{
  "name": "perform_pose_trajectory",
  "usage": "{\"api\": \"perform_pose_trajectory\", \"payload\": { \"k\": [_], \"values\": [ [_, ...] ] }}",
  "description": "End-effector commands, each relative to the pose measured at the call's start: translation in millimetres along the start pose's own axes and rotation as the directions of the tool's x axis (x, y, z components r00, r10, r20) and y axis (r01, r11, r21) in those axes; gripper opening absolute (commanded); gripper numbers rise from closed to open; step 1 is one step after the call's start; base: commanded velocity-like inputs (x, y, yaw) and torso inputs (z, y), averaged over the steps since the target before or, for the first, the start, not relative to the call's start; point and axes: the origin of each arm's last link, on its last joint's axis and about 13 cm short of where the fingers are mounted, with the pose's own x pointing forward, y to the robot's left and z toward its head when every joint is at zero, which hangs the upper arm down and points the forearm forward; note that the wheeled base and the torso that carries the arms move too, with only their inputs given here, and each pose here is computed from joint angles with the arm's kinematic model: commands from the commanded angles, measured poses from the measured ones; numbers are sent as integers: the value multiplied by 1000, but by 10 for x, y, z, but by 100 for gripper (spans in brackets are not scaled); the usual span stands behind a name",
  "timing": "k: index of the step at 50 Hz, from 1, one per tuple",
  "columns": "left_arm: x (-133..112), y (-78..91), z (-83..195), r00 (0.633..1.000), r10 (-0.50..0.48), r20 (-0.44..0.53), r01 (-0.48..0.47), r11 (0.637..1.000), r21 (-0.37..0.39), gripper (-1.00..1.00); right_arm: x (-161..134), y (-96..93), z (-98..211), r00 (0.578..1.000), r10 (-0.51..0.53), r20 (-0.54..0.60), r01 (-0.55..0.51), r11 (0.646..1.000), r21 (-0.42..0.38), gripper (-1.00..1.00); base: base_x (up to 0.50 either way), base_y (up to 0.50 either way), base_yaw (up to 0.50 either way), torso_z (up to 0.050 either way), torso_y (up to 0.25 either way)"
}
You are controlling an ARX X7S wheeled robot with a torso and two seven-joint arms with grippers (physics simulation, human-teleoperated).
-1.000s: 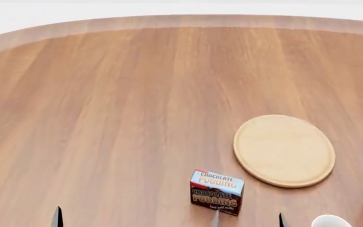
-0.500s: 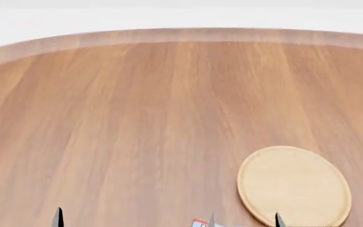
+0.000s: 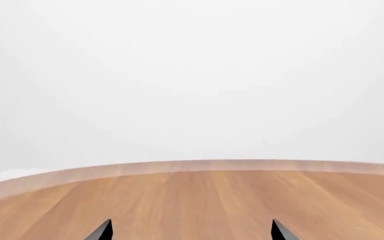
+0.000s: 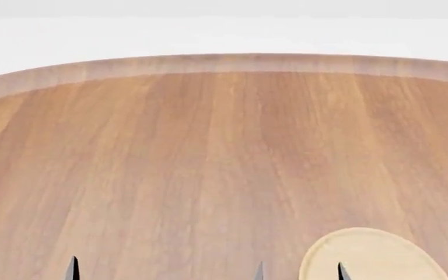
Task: Put the chocolate pudding to the left of the plate.
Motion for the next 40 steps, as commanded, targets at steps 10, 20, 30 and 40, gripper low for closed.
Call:
{"api": "perform_pose_trajectory", "payload": {
  "k": [10, 20, 30, 40],
  "values": [
    [-2, -1, 6, 1000, -6, -5, 6, 1000, 0, 100, -35, -97, 230, 995, -10, 100, 14, 999, -44, 100, 37, 0, 0, 0, 0],
    [21, 7, -19, 1000, -8, -15, 8, 1000, -4, 100, 86, -700, 1273, 975, 63, 212, -22, 981, -191, 100, 0, 0, 0, 0, 0],
    [25, -5, -37, 1000, -13, -19, 13, 1000, -5, 100, 46, -1176, 1984, 769, 577, -275, -639, 707, -302, 100, 0, 0, 0, 0, 0],
    [27, -4, -35, 1000, -14, -24, 14, 1000, -7, 100, -96, -1362, 1777, 501, 587, -636, -842, 501, -200, 100, 0, 0, 0, 0, 0]
  ]
}}
